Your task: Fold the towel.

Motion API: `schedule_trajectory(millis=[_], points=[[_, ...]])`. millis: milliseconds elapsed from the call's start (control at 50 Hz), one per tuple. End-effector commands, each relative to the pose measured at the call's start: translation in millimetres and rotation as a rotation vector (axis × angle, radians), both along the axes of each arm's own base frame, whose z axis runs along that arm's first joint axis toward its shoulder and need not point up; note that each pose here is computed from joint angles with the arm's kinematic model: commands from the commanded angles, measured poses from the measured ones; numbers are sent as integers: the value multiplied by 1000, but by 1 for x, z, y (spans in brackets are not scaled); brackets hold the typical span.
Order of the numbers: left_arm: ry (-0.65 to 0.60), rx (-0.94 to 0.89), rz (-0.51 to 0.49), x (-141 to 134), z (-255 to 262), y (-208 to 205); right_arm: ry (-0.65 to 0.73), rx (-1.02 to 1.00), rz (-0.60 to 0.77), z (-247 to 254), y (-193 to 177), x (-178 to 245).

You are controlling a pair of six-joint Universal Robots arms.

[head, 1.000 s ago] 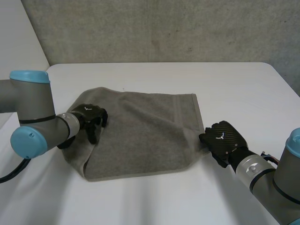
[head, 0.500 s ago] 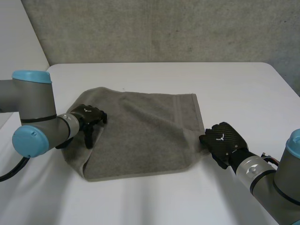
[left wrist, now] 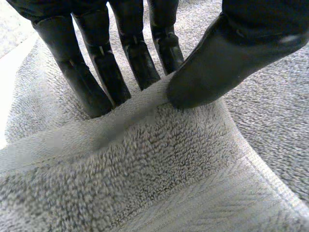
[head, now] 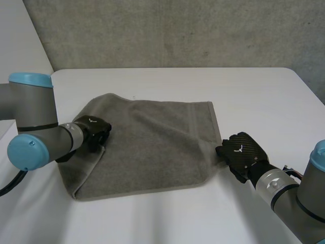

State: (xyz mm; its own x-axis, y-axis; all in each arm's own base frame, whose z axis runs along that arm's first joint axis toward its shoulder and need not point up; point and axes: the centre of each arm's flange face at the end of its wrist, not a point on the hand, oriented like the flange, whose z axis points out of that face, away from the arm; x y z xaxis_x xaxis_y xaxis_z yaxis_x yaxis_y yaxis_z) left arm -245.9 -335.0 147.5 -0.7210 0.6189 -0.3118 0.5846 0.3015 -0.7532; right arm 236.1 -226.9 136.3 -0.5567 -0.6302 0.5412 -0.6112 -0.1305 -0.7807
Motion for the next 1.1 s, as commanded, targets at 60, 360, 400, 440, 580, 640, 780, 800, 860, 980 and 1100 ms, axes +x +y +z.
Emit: schedule_trajectory(millis=[60, 360, 400, 440, 580, 640, 780, 800, 860, 980, 1100], points=[[-3, 16, 14, 12, 10, 14, -7, -14, -8, 5, -3, -1], [197, -44, 62, 66, 71, 42, -15, 44, -120, 78, -20, -38], [246, -58, 89, 75, 80, 45, -17, 79, -125, 86, -19, -42], [366, -51, 169, 91, 92, 54, -27, 136, -131, 105, -18, -53], [595, 26, 233, 106, 96, 79, -47, 208, -108, 138, -13, -72], [645, 52, 235, 110, 92, 92, -25, 231, -95, 150, -10, -84], [694, 66, 295, 122, 85, 104, 14, 251, -82, 166, -10, -105], [702, 60, 313, 125, 85, 103, 12, 253, -77, 169, -11, -107], [736, 47, 353, 133, 87, 97, -8, 253, -72, 173, -15, -109], [783, -14, 348, 138, 92, 83, -58, 325, -69, 159, -30, -111], [850, -26, 271, 123, 92, 62, -51, 357, 6, 140, -48, -83]])
